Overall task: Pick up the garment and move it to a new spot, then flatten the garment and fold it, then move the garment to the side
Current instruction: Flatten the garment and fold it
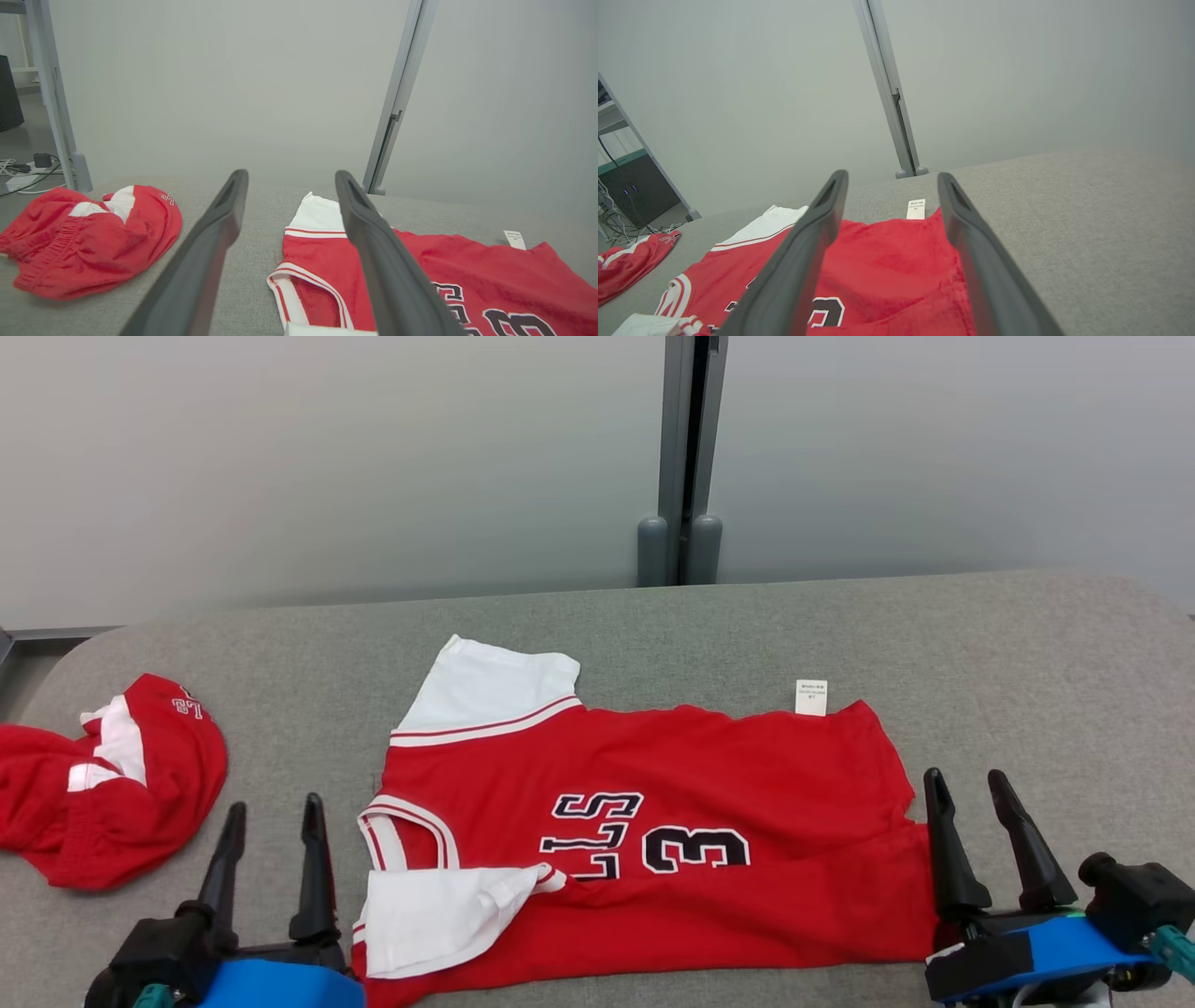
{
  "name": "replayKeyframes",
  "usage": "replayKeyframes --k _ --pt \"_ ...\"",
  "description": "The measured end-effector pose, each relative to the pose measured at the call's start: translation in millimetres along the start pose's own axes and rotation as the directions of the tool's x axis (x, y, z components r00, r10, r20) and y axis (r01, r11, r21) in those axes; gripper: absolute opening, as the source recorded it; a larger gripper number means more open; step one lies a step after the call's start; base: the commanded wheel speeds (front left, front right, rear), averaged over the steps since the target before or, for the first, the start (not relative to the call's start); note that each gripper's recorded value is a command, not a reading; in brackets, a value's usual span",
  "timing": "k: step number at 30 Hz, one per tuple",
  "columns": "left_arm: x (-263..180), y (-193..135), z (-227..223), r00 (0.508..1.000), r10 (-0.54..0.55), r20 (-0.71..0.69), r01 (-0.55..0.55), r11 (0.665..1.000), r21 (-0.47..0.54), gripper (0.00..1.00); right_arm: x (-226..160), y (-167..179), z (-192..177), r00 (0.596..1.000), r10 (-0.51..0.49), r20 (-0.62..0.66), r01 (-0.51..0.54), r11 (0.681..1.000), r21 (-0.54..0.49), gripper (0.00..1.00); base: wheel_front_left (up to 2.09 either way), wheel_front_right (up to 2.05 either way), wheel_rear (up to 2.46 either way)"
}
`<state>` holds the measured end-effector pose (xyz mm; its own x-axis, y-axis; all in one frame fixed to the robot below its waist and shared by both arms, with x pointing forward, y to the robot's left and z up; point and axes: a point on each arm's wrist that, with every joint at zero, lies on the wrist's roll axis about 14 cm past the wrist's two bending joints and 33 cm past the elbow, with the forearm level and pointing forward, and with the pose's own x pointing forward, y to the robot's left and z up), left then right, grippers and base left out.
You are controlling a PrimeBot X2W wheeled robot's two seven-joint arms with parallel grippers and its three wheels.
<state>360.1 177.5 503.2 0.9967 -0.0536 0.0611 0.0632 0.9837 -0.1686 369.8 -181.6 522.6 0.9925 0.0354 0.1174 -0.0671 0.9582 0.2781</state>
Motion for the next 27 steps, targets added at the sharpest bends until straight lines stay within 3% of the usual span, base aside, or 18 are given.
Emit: replayKeyframes --k 10,27 --pt "-2.7 9.4 2.0 1.0 0.021 0.009 -0.021 0.999 0.044 1.0 1.1 5.3 7.9 0.999 0.022 0.028 -0.02 0.998 -0.059 1.0 0.0 0.0 0.0" --pt "-11.3 22.0 -15.2 0.997 0.057 -0.047 -0.053 0.996 0.074 1.0 -2.8 0.9 -5.8 0.998 0.007 -0.061 -0.015 0.992 -0.126 1.0 0.0 0.0 0.0"
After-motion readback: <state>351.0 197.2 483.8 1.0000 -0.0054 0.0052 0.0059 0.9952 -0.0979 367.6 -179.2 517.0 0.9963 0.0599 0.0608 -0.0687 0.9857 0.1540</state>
